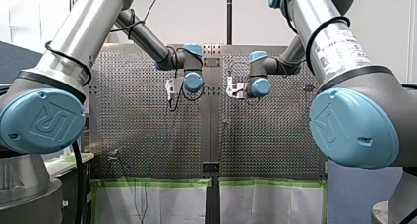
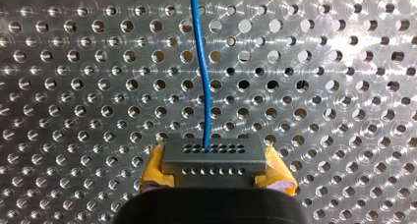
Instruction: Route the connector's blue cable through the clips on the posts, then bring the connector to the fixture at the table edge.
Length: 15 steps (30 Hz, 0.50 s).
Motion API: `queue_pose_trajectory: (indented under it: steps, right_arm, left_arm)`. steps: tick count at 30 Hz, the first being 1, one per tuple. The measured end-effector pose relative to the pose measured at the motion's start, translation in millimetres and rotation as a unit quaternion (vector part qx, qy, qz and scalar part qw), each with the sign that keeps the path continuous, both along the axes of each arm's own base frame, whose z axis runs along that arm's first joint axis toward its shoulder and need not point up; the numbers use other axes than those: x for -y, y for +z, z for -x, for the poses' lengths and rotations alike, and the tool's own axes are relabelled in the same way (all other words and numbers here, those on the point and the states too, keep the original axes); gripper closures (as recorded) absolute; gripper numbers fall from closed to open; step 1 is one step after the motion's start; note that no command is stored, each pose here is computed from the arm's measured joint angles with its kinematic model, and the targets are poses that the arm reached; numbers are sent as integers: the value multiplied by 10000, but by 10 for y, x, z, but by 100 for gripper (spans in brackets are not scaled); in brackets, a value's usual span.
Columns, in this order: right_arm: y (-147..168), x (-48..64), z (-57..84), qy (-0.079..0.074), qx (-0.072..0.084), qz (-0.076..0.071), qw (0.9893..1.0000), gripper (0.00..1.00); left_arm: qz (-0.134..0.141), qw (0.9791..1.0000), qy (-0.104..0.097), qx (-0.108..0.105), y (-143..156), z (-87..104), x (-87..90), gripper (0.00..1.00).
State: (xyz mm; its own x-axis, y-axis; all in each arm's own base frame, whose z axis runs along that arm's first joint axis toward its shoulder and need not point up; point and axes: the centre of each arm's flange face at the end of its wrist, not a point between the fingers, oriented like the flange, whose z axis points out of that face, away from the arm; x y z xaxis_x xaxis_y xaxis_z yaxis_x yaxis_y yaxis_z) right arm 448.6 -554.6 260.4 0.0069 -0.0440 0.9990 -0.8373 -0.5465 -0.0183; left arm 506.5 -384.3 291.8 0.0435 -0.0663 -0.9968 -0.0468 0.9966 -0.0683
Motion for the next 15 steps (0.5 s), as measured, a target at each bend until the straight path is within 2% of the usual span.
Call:
queue_pose_trajectory:
  steps: [4, 5, 6, 7, 8, 9, 11, 12, 15]
  right_arm:
    - [1, 0, 0, 0, 1, 2, 10000, 100]
    - [0, 0, 0, 0, 1, 2, 10000, 100]
    - [1, 0, -1, 1, 1, 3, 10000, 100]
    - [1, 0, -1, 0, 1, 3, 10000, 100]
    - [2, 0, -1, 0, 2, 4, 10000, 100]
    - [2, 0, 0, 0, 1, 3, 10000, 100]
    - [1, 1, 0, 0, 1, 3, 10000, 100]
    - [1, 0, -1, 0, 1, 3, 10000, 100]
    - [1, 0, -1, 0, 1, 3, 10000, 100]
  left_arm:
    - [-10, 10000, 15, -1, 1, -7, -9, 0]
    - [-11, 10000, 20, -2, 1, -7, -11, 22]
    - [-11, 10000, 31, -2, 1, -7, -13, 36]
    - [-15, 10000, 42, -3, 0, -7, -16, 36]
    - [-21, 10000, 53, -2, 1, -8, -18, 52]
    - [-37, 10000, 65, -3, 2, -8, -19, 52]
    - [-61, 10000, 74, -3, 4, -7, -19, 93]
    - [-74, 9999, 69, -3, 3, -5, -16, 100]
    - [-91, 9999, 42, -1, 2, -1, -7, 100]
